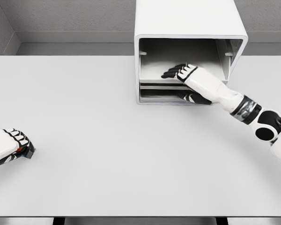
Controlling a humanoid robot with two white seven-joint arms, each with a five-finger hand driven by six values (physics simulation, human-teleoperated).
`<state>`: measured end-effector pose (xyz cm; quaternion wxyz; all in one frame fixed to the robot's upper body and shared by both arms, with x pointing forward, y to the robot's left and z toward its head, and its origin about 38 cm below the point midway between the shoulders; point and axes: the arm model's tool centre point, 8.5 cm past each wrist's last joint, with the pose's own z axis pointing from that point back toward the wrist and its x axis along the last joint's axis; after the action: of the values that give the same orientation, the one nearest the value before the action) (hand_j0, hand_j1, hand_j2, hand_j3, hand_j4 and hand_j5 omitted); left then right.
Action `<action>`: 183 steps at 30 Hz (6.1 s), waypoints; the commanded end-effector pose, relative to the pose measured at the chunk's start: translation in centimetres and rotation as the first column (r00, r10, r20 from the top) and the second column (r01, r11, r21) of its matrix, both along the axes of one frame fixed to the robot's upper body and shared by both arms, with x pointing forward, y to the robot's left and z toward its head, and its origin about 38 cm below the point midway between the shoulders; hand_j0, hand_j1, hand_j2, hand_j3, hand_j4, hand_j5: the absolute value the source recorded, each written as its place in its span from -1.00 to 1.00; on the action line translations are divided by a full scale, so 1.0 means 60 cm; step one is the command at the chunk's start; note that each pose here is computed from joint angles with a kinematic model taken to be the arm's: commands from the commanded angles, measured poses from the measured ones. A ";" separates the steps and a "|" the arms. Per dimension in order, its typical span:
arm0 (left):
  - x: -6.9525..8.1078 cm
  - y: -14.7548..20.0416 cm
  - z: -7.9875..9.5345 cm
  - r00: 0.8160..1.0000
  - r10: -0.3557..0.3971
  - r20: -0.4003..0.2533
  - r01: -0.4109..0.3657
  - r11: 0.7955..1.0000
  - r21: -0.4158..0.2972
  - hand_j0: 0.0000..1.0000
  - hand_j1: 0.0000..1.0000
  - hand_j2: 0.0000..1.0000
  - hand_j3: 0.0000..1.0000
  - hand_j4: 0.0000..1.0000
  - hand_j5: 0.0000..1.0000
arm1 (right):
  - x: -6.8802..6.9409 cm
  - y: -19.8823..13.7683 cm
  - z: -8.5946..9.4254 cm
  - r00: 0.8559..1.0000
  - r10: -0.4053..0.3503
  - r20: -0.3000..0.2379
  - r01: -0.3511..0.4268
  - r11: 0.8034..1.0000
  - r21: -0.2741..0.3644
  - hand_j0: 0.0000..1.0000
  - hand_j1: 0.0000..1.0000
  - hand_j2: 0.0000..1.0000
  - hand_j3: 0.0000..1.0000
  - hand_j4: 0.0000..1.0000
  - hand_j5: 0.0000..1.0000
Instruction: Slide open multi-storey tabletop storage cabinets and put open load switch and slide close multi-storey tabletop storage cabinets
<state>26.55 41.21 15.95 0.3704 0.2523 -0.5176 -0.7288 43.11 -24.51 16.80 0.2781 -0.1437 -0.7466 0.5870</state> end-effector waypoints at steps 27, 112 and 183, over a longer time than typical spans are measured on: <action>0.039 -0.002 0.054 0.993 0.003 0.118 -0.001 1.000 -0.015 -0.33 -0.33 -0.33 -0.33 -0.33 -0.33 | -0.085 -0.034 0.032 0.998 0.055 0.033 -0.055 0.998 -0.015 0.70 0.70 0.70 0.70 0.70 0.70; 0.126 -0.128 0.098 0.949 -0.078 0.306 0.141 0.972 -0.189 -0.32 -0.32 -0.32 -0.32 -0.32 -0.32 | -0.145 -0.076 -0.008 0.999 -0.006 -0.052 0.008 0.999 0.031 0.79 0.79 0.79 0.79 0.79 0.79; 0.184 -0.300 0.154 0.870 -0.150 0.470 0.342 0.869 -0.357 -0.19 -0.19 -0.19 -0.19 -0.19 -0.19 | -0.240 -0.136 -0.041 0.983 -0.155 -0.097 0.164 0.982 0.092 0.04 0.04 0.04 0.04 0.04 0.04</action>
<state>37.66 23.49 25.29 0.1932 0.2526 -0.7566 -0.5713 28.69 -32.83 14.48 0.3617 -0.1638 -0.7447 0.5364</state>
